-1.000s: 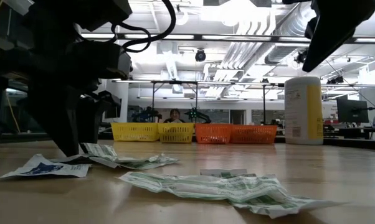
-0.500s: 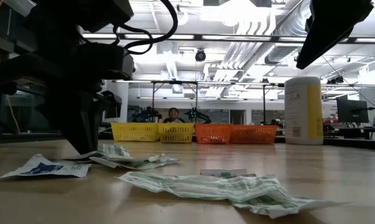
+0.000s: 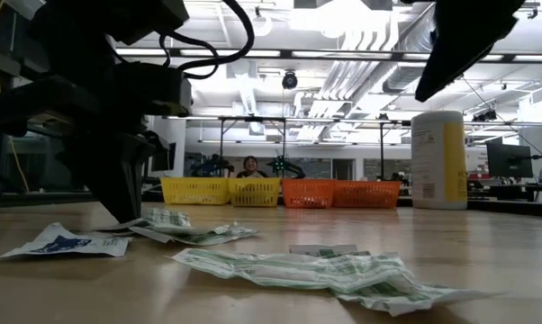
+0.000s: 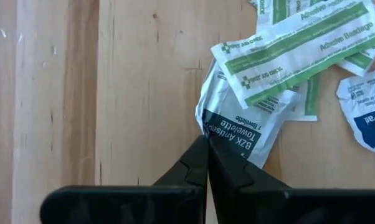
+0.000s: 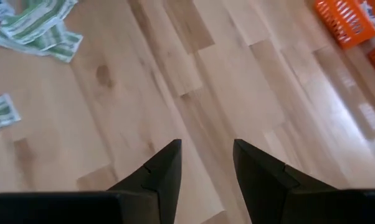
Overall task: Pick & Place First Aid Supplies
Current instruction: Put the gray packet into the right yellow bin
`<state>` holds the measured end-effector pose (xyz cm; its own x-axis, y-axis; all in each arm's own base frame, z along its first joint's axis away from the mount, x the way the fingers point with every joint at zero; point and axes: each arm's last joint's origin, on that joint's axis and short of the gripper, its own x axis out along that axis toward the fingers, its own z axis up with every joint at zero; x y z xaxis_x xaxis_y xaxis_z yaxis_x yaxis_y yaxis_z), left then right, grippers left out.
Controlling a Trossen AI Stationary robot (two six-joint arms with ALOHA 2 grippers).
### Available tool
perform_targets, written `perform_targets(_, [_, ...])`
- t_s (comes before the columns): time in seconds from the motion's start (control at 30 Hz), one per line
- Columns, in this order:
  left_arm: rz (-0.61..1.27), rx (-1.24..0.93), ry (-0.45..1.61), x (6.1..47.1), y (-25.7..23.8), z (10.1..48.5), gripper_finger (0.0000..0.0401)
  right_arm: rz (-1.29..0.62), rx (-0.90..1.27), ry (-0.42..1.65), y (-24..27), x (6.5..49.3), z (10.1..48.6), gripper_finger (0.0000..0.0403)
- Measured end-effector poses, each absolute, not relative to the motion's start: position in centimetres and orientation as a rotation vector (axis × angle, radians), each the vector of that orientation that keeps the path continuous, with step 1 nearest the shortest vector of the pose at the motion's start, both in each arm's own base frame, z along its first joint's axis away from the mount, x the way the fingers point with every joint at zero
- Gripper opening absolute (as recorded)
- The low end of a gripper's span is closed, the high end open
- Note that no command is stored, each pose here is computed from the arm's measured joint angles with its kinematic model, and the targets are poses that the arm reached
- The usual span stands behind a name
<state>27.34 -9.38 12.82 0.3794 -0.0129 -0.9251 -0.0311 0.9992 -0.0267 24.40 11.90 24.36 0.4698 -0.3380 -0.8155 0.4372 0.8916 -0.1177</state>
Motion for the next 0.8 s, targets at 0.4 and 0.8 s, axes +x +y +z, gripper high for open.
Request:
perform_targets(0.4, [0.248,-0.005,1.100,26.8,-7.1,15.0,0.0000,-0.540,0.090,0.919,9.0,26.3,24.6,0.0138])
perform_targets(0.8, [0.472,-0.059,0.840,27.2,-2.8,19.3,0.0000,-0.449,0.133,0.767,5.6,29.6,25.8,0.0138])
